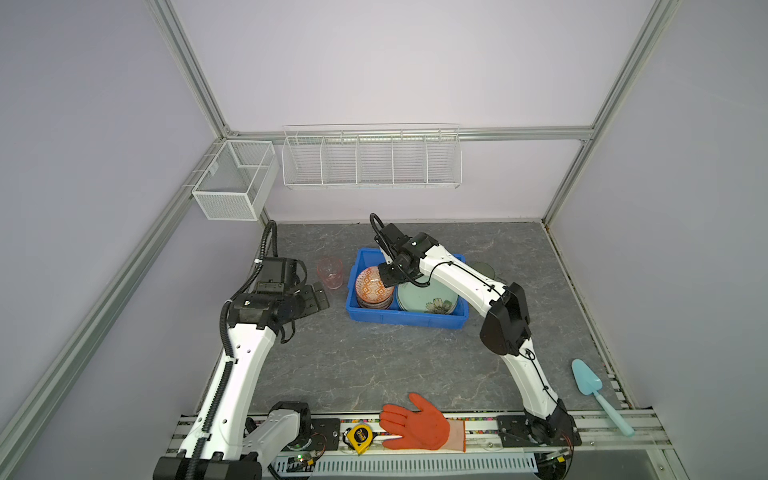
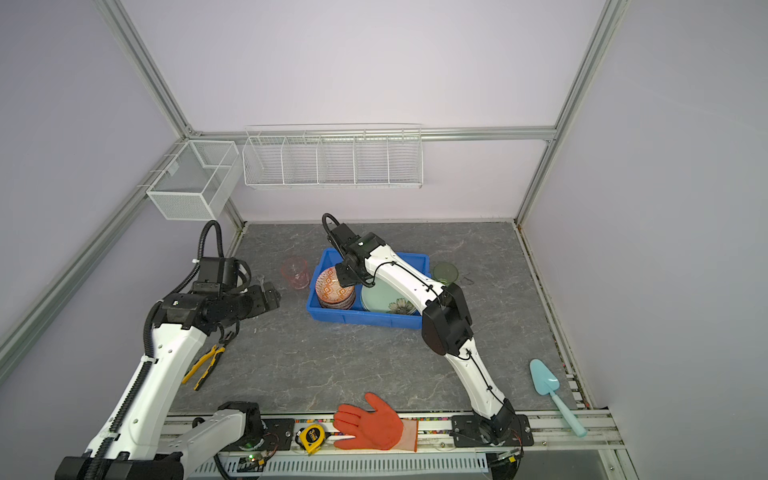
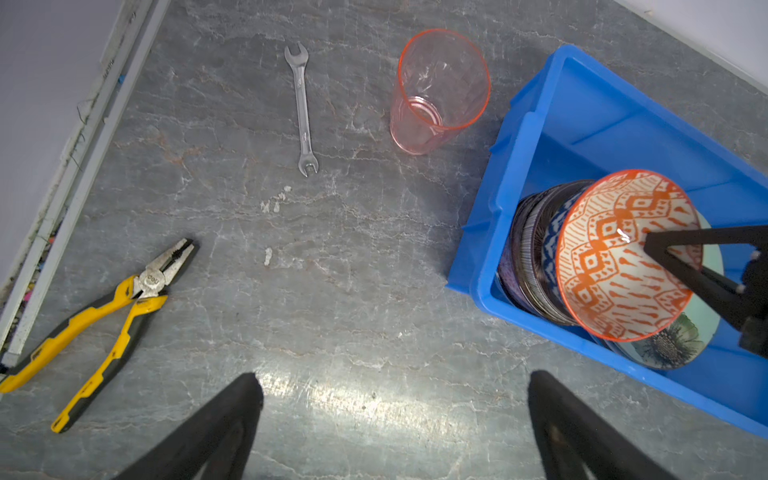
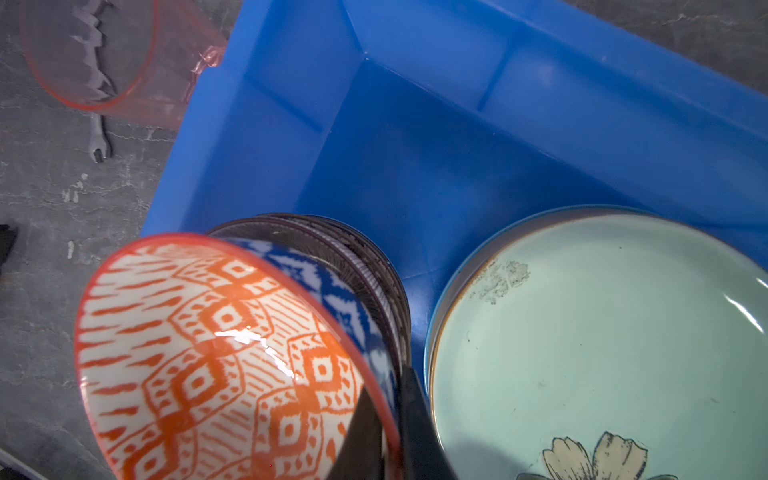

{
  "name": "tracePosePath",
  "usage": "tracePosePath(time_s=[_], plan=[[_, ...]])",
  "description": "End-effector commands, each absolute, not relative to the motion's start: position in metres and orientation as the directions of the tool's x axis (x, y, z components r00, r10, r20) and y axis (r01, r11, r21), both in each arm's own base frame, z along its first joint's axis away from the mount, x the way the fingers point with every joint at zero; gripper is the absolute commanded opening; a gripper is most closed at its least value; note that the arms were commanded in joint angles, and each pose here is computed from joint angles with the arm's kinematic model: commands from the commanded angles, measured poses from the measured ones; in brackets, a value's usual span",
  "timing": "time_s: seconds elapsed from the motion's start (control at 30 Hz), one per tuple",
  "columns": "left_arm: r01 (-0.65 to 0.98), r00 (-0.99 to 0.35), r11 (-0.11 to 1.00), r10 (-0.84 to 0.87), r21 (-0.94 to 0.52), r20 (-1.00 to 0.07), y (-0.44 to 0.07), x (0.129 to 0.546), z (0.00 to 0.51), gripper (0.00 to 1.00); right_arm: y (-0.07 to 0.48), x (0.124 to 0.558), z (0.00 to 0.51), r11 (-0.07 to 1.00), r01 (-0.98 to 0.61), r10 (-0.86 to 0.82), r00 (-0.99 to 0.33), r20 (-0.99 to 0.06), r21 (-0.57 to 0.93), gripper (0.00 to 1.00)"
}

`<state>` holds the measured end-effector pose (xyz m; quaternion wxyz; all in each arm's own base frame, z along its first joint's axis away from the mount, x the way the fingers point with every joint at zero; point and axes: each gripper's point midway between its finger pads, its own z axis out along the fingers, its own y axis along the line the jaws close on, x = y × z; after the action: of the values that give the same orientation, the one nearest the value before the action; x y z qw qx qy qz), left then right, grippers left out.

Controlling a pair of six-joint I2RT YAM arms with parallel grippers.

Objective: Place the mixed dishes into the plastic bin
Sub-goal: 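Carry the orange bowl into the bin with the right gripper while left withdraws, then set the orange bowl upright against the bowl stack and open the right gripper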

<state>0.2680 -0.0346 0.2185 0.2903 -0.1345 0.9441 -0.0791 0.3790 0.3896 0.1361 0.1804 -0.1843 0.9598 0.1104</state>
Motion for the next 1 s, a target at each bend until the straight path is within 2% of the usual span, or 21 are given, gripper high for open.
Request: tracePosePath(time_s=[0.0,0.13,0.37,0.6,0.97], plan=[[-0.183,-0.763,0.960,-0.275,-0.213,-0.585,-0.031,0.278,0.224,1.00,0.394,0.388,0.145,0.914,-0.373,-0.277,-0.862,-0.425,0.160,0.07],[-0.185,-0.745,0.959,-0.278,-0.213,-0.606,-0.029,0.279,0.218,1.00,0.396,0.388,0.141,0.915,-0.372,-0.278,-0.862,-0.424,0.157,0.07],[-0.200,-0.753,0.958,-0.284,-0.205,-0.593,-0.027,0.275,0.200,0.99,0.403,0.383,0.140,0.909,-0.385,-0.289,-0.859,-0.423,0.161,0.17],[-0.192,-0.757,0.958,-0.283,-0.213,-0.589,-0.030,0.279,0.183,0.99,0.397,0.376,0.150,0.912,-0.389,-0.302,-0.851,-0.430,0.130,0.34],[-0.151,-0.779,0.959,-0.264,-0.239,-0.569,-0.040,0.290,0.177,1.00,0.377,0.371,0.213,0.921,-0.376,-0.271,-0.803,-0.531,0.097,0.59]])
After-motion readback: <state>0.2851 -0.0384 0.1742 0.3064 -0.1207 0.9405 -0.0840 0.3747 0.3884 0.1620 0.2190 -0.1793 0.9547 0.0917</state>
